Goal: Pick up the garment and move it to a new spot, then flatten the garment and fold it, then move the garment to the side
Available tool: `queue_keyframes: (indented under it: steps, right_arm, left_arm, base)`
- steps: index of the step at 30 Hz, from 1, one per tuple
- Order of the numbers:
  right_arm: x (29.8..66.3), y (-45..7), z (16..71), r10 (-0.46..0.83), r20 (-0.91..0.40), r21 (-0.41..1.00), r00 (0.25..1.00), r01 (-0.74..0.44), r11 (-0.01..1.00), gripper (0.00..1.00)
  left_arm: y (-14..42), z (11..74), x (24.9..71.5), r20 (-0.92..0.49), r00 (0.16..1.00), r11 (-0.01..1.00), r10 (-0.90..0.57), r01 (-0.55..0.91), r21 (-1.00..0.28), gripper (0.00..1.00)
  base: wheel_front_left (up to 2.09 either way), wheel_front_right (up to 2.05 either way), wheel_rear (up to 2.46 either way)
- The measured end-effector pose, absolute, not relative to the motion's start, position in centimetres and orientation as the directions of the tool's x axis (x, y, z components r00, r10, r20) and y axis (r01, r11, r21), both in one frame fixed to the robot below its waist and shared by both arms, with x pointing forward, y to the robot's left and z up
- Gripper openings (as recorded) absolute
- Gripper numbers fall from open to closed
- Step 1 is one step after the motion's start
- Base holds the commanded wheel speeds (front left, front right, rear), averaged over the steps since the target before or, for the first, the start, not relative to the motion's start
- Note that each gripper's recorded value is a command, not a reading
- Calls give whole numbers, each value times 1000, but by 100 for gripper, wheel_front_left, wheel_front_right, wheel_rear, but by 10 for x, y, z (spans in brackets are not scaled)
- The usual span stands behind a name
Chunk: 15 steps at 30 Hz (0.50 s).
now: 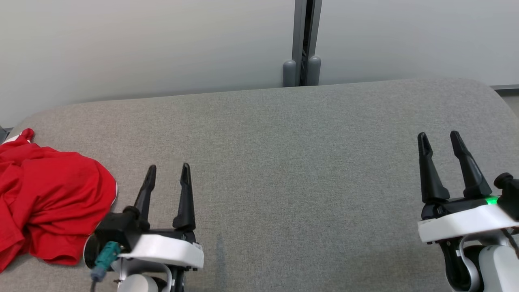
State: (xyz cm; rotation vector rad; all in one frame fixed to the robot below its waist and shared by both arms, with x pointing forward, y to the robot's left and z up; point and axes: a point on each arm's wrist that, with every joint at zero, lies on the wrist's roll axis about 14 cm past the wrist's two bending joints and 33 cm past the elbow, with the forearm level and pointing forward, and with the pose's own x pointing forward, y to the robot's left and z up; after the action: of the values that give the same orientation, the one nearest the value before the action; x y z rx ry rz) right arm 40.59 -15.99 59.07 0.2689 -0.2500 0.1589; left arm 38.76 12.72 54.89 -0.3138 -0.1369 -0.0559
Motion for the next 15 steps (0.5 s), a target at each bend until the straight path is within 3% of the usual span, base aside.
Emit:
queue_keyframes:
  steps: [15]
  right_arm:
    - [398,-149,560,143,198,154,970,-175,972,100]
  left_arm:
    - [120,531,378,105,994,987,-19,35,-158,100]
  base:
    - [0,0,0]
